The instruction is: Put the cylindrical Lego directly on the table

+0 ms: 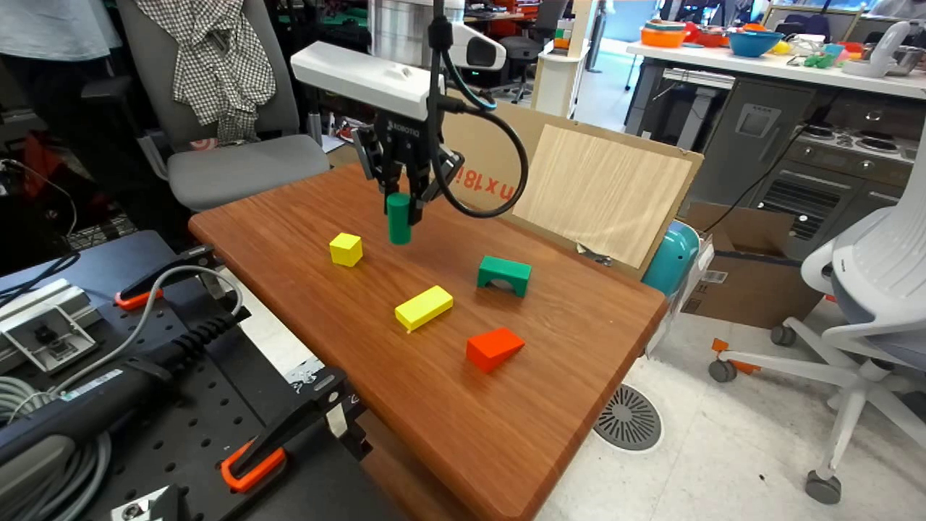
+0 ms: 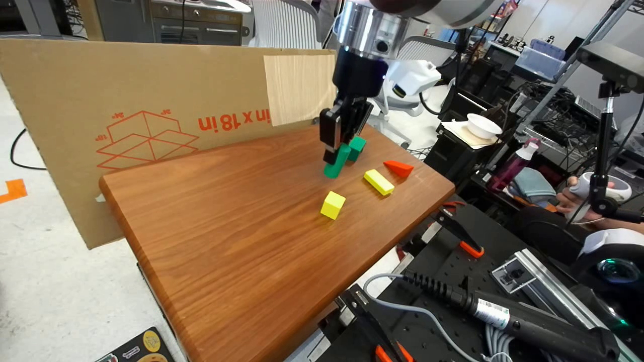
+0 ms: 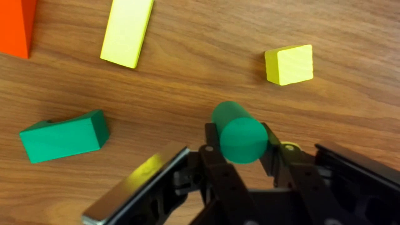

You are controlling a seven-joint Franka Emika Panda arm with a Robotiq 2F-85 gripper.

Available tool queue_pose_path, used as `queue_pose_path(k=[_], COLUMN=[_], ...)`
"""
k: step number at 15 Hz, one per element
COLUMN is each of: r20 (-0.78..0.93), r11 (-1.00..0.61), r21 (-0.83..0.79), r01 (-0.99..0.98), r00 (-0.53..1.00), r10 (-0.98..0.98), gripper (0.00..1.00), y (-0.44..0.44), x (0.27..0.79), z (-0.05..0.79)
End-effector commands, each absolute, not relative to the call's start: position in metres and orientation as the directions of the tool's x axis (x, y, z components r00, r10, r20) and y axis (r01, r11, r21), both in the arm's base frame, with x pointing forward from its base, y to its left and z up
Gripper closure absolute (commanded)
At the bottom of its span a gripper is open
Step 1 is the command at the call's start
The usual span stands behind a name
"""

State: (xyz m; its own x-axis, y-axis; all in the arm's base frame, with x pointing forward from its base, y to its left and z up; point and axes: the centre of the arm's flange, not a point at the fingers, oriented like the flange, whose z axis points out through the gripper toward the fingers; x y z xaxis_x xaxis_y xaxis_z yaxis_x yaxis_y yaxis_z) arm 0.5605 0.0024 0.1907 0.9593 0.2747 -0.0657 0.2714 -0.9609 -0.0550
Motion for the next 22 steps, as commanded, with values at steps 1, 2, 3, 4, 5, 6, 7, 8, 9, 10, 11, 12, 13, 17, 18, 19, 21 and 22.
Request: queue_pose_path(k=[1,2,3,4,5,6,7,8,9,10,11,12,13,17,18,19,21,22], r20=[-0.118,-0.134,-0.151,-0.164,-0.176,-0.185,-0.186,-0.193,-0.194,-0.195,-0.196,-0.198,-0.198,-0.173,-0.162,-0.145,-0.109,-0.094], r11=[-0.956,-0.957,-0.958,-0.958,-0.958,-0.958,-0.959,-0.959,-0.959,-0.959,-0.959,-0.959,-0.960,-0.959,-0.959,-0.959,-0.962,-0.964], r21=[-0.068,-0.069,-0.066,-0.066,-0.066,-0.063,-0.058,-0.053,-0.044,-0.038,-0.030,-0.023,-0.020,-0.026,-0.028,-0.029,-0.021,-0.011], r01=[0.287,0.283,0.279,0.280,0.280,0.280,0.278,0.280,0.281,0.282,0.282,0.281,0.280,0.281,0.283,0.283,0.274,0.267], r00=[0.949,0.948,0.946,0.944,0.941,0.940,0.941,0.939,0.939,0.939,0.939,0.939,0.940,0.944,0.945,0.948,0.955,0.959], r10=[0.293,0.290,0.286,0.287,0.288,0.287,0.284,0.285,0.284,0.284,0.282,0.280,0.278,0.281,0.284,0.284,0.274,0.267], gripper=[0.91,0.91,0.91,0.91,0.91,0.91,0.91,0.91,0.91,0.91,0.48,0.40,0.34,0.03,0.00,0.00,0.00,0.00], y=[0.006,0.006,0.007,0.007,0.008,0.008,0.008,0.008,0.009,0.009,0.009,0.009,0.009,0.007,0.006,0.004,-0.004,-0.008], x=[0.570,0.569,0.568,0.567,0.566,0.566,0.567,0.567,0.567,0.567,0.566,0.566,0.565,0.559,0.556,0.552,0.540,0.534], z=[0.175,0.170,0.165,0.161,0.157,0.155,0.156,0.158,0.158,0.160,0.161,0.161,0.163,0.179,0.185,0.196,0.221,0.233])
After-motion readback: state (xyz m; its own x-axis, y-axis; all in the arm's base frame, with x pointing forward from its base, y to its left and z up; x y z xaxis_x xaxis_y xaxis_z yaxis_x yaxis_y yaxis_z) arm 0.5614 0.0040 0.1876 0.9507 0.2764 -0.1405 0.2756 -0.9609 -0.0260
